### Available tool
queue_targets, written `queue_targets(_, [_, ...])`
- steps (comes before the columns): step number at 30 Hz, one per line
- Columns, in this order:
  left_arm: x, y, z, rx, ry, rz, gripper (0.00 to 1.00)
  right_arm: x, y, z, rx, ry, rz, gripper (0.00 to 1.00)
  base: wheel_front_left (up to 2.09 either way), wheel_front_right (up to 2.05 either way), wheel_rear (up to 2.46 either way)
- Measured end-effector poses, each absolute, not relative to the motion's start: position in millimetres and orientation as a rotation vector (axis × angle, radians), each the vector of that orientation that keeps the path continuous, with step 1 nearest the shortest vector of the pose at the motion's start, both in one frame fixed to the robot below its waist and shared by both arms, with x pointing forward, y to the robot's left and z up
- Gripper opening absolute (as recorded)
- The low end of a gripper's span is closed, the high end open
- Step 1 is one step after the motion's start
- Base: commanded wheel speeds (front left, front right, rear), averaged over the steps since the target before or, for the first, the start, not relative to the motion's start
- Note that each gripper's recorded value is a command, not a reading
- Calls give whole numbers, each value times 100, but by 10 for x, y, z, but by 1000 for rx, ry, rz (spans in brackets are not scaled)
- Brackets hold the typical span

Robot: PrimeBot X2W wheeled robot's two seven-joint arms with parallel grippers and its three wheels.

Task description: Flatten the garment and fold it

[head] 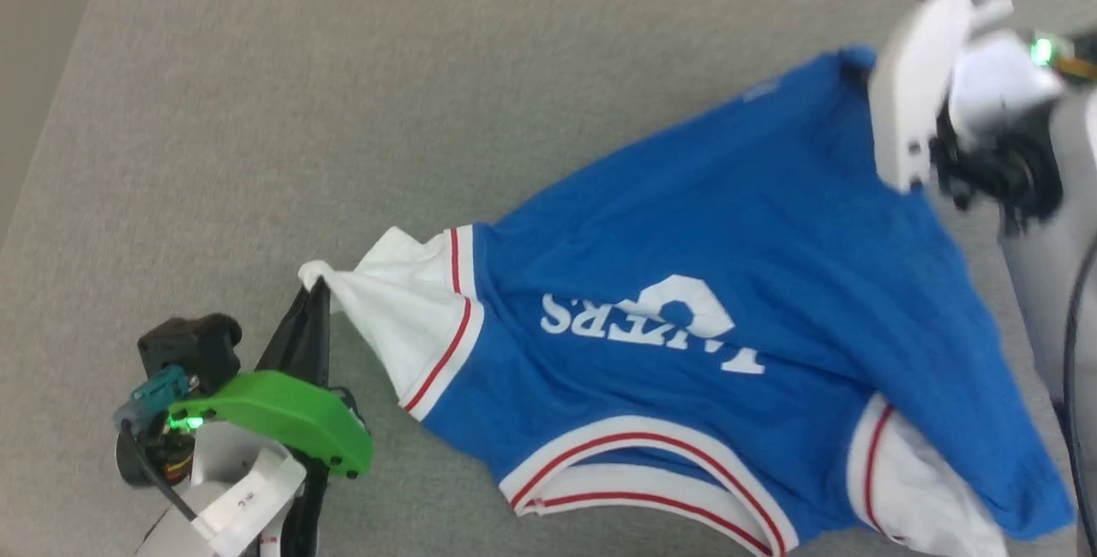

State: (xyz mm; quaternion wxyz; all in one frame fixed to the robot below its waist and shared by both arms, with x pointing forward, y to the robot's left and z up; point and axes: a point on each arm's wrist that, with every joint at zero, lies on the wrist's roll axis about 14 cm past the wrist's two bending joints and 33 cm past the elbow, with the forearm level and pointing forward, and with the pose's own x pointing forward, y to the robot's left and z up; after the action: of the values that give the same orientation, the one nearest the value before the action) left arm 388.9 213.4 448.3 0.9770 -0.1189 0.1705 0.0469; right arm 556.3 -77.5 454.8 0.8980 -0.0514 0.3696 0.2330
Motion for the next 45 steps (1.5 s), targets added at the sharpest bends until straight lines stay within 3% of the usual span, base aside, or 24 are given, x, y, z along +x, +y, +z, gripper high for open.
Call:
queue_targets(11, [3797, 1860, 4657, -281, 316, 11, 0, 4544, -1546, 4599, 201, 723, 322, 0, 0, 0, 0])
queue_targets(18, [3717, 1720, 4768, -291, 287, -32, 0, 3811, -1737, 4479, 377, 748, 240, 0, 0, 0, 0])
queue_targets(22, [3682, 1675, 4812, -297, 277, -47, 0, 3576, -1796, 4482, 444, 741, 203, 0, 0, 0, 0])
queue_targets(31, [3790, 1680, 5084, -309, 193, -84, 0, 3708, -1841, 4910, 419, 620, 226, 0, 0, 0, 0])
queue_targets(45, [4482, 1882, 6886, -77, -250, -191, 0, 4370, -2067, 6179, 234, 370, 285, 0, 0, 0, 0])
